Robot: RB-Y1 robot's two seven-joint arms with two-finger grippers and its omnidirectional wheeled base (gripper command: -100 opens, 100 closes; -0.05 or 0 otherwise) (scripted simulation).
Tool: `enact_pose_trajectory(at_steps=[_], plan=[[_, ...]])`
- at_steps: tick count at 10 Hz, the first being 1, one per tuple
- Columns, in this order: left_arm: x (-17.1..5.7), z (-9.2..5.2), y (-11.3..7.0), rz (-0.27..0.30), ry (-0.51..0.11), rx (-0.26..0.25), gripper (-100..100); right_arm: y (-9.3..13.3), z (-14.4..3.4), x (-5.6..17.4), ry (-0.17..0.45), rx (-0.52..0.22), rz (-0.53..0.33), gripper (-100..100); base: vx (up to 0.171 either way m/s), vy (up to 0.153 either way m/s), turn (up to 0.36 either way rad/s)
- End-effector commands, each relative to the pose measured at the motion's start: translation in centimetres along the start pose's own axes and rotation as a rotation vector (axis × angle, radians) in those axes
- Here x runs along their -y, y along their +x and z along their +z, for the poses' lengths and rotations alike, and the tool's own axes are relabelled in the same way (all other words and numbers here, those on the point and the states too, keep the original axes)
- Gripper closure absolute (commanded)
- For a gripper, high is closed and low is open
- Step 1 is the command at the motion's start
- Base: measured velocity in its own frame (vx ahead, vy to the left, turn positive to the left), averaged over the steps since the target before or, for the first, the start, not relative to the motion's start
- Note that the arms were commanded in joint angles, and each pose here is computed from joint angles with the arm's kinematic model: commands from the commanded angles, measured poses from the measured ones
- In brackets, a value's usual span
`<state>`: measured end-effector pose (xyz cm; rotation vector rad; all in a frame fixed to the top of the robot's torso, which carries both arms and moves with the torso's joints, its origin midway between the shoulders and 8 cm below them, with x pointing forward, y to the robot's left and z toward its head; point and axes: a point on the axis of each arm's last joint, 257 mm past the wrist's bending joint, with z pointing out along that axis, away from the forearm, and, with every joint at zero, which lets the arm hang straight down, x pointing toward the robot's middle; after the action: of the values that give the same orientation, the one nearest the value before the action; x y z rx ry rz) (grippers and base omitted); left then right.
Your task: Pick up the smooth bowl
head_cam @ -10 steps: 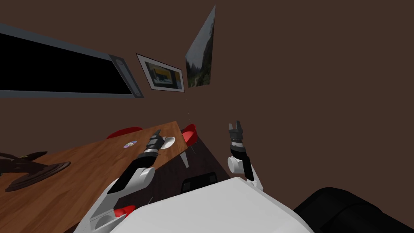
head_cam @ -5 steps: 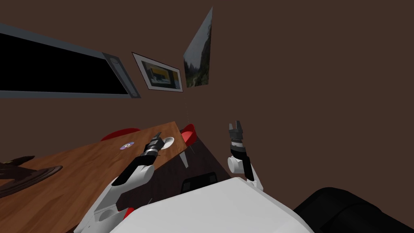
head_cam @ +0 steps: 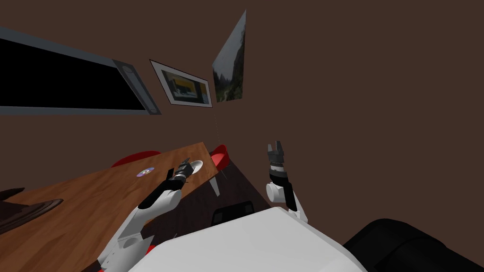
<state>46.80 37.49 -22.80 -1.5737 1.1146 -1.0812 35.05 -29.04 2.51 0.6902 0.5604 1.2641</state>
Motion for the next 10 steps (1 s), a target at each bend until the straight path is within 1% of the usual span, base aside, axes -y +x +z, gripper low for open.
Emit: enact_pose_trajectory(at_steps=[1, 2, 3, 4, 5, 7, 8, 9, 10], plan=[[-2.3, 0.6, -0.8, -0.033, -0.073, 0.015, -100, 0.0, 0.0, 0.0, 0.000, 0.000, 0.000, 0, -0.006, 0.020, -0.087], [-3.4, 1.0, -1.2, -0.058, -0.112, 0.023, -100, 0.0, 0.0, 0.0, 0.000, 0.000, 0.000, 0, -0.009, 0.041, -0.113], [-4.3, 1.0, -1.4, -0.059, -0.140, 0.028, -100, 0.0, 0.0, 0.0, 0.000, 0.000, 0.000, 0, -0.007, 0.038, -0.045], [-5.8, 1.3, -1.8, -0.084, -0.187, 0.038, -100, 0.0, 0.0, 0.0, 0.000, 0.000, 0.000, 0, -0.006, 0.036, -0.070], [-6.1, 1.3, -1.8, -0.084, -0.199, 0.040, -100, 0.0, 0.0, 0.0, 0.000, 0.000, 0.000, 0, -0.003, 0.028, -0.036], [-9.0, 1.7, -2.5, -0.126, -0.292, 0.059, -100, 0.0, 0.0, 0.0, 0.000, 0.000, 0.000, 0, -0.001, 0.043, -0.087], [-9.5, 1.6, -2.6, -0.126, -0.311, 0.062, -100, 0.0, 0.0, 0.0, 0.000, 0.000, 0.000, 0, -0.003, 0.043, -0.046], [-11.0, 1.6, -2.9, -0.142, -0.361, 0.072, -100, 0.0, 0.0, 0.0, 0.000, 0.000, 0.000, 0, 0.001, 0.040, -0.079], [-11.0, 1.6, -2.9, -0.142, -0.363, 0.072, -100, 0.0, 0.0, 0.0, 0.000, 0.000, 0.000, 0, 0.003, 0.034, -0.042]])
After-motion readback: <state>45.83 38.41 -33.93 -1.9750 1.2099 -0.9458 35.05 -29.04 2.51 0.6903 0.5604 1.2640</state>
